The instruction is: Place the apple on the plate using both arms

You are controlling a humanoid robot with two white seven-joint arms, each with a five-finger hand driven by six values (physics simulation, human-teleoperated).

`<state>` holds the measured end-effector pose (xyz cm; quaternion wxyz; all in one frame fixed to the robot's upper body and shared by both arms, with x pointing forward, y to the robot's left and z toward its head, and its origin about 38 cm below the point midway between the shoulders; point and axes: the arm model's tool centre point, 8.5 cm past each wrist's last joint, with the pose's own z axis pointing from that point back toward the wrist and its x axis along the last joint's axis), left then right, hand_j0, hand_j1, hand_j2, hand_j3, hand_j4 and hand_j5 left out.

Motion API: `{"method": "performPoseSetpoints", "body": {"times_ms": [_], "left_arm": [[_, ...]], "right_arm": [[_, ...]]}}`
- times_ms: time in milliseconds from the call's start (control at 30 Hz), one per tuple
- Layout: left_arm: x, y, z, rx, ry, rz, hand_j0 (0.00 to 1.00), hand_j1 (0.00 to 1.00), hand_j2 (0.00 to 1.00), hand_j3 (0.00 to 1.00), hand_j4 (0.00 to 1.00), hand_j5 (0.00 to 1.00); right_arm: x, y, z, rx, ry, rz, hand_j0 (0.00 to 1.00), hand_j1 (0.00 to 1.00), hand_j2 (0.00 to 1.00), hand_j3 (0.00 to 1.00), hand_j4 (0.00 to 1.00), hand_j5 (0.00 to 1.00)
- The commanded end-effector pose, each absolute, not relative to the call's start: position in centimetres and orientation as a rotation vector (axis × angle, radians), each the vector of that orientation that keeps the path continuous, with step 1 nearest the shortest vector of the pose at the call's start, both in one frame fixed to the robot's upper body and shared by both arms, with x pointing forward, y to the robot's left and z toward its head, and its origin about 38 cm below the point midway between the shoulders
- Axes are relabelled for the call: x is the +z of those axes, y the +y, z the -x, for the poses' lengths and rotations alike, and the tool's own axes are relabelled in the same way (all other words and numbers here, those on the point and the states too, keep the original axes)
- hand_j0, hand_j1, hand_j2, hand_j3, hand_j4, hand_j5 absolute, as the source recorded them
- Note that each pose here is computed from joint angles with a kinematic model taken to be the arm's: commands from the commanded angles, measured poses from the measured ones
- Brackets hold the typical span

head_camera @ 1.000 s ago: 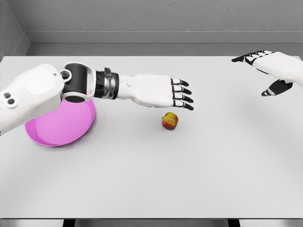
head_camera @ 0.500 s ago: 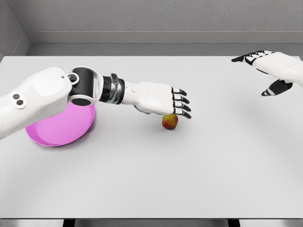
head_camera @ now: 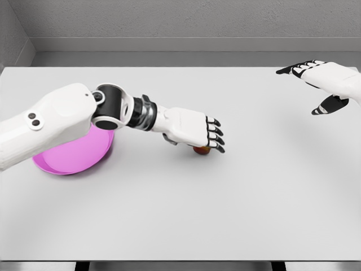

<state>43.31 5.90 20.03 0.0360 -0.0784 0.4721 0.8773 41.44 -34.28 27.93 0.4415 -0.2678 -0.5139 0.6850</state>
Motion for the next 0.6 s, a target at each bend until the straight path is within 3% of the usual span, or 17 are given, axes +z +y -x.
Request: {"method": "performPoseSetpoints", "body": {"times_ms": [0, 567], "left_arm": [[20.1, 5.4, -43.2, 2.692, 1.450, 0.232, 1.00, 1.00, 1.00, 1.00, 1.00, 1.00], [18.6, 4.4, -45.4, 2.784, 1.398, 0.258, 1.00, 1.00, 1.00, 1.00, 1.00, 1.00]], "right_arm": [[28.0, -34.3, -41.4, 1.700, -1.276, 0.665, 1.00, 1.00, 1.00, 1.00, 1.00, 1.00], [28.0, -34.4, -41.4, 1.700, -1.274, 0.666, 1.00, 1.00, 1.00, 1.00, 1.00, 1.00]]}}
